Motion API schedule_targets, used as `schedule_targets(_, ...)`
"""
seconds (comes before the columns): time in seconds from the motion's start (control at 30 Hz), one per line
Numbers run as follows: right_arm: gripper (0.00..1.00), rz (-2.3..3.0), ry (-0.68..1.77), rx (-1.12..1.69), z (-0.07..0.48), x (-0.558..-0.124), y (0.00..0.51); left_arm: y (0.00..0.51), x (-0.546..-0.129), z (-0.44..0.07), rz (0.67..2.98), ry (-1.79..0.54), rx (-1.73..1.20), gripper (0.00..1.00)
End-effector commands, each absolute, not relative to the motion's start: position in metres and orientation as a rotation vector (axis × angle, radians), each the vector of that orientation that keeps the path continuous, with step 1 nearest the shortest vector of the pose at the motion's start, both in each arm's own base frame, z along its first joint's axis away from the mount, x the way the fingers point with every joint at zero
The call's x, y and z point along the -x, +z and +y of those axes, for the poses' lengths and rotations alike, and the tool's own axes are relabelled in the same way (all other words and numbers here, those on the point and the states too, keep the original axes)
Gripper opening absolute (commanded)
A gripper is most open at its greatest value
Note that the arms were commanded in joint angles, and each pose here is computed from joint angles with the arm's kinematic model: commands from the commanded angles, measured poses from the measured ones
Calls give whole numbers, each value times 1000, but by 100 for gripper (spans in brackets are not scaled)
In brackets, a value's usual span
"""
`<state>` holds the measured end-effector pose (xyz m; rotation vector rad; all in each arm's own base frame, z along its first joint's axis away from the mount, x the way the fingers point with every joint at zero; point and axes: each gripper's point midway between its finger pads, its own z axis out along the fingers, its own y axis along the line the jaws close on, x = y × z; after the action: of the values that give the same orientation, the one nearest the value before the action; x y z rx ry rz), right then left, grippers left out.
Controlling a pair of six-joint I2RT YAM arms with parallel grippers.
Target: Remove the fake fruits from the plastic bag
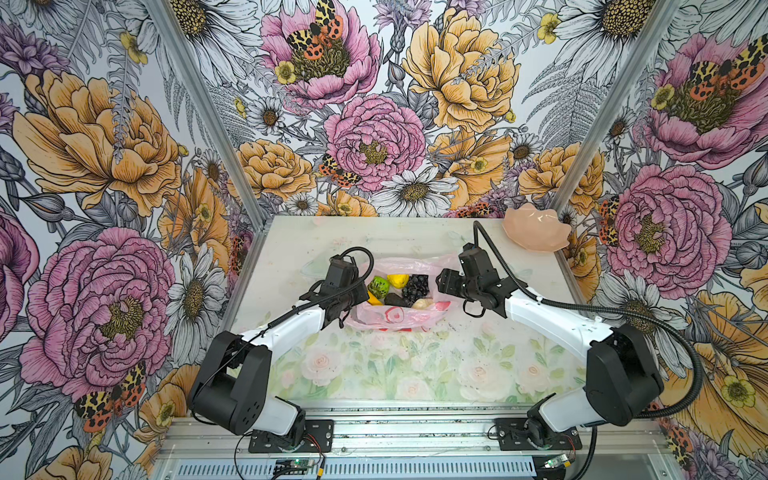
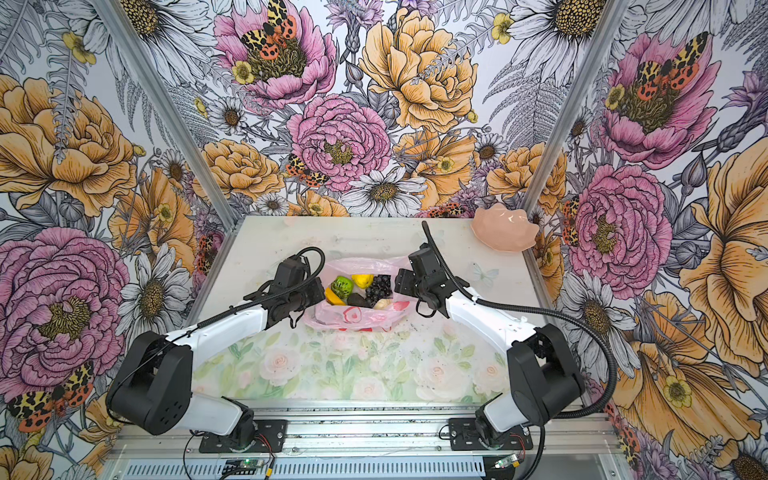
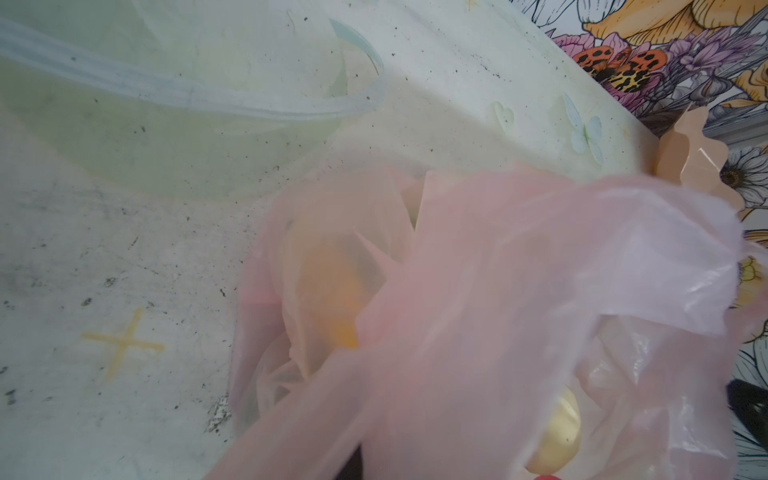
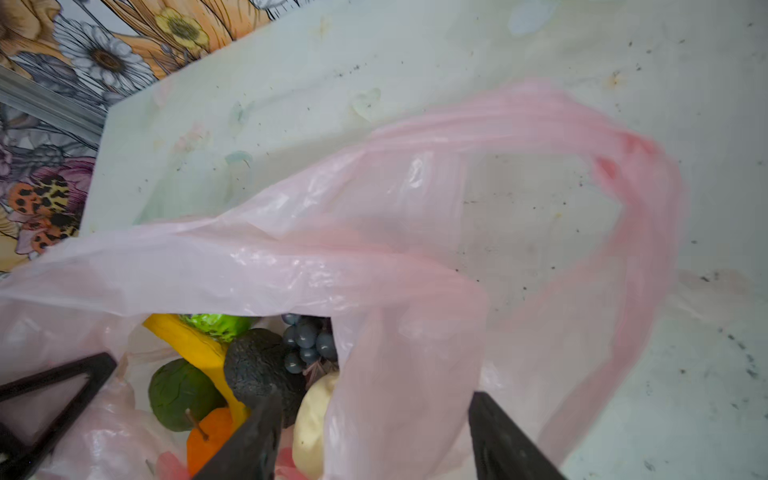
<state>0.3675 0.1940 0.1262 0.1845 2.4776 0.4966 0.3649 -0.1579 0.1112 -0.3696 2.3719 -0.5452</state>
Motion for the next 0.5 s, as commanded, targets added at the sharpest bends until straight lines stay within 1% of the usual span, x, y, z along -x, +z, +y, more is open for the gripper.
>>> schedule_targets(0.0, 57, 2505, 555, -151, 211, -375, 123, 120, -368, -154, 2316, -605, 414, 0)
schedule_targets(0.07, 38, 2485, 628, -116, 218, -384, 129, 121, -369, -150, 2298, -664, 433, 0)
schedule_targets(0.13, 11, 2434, 741, -103, 217, -402, 137, 123, -373, -140, 2264, -724, 469, 0)
schedule_targets(0.17, 0, 2423, 797, -136, 210, -413, 138, 125, -375, -134, 2240, -754, 489, 0)
schedule_targets(0.2, 0, 2400, 868, -141, 209, -422, 143, 127, -378, -129, 2216, -778, 500, 0)
schedule_targets(0.27, 0, 2309, 997, -66, 216, -440, 166, 134, -383, -118, 2163, -849, 526, 0)
schedule_targets(0.37, 0, 2151, 1138, 87, 235, -450, 203, 148, -391, -102, 2041, -1005, 586, 0)
schedule_targets(0.47, 0, 2021, 1255, 87, 236, -458, 216, 155, -395, -79, 1936, -1087, 654, 0)
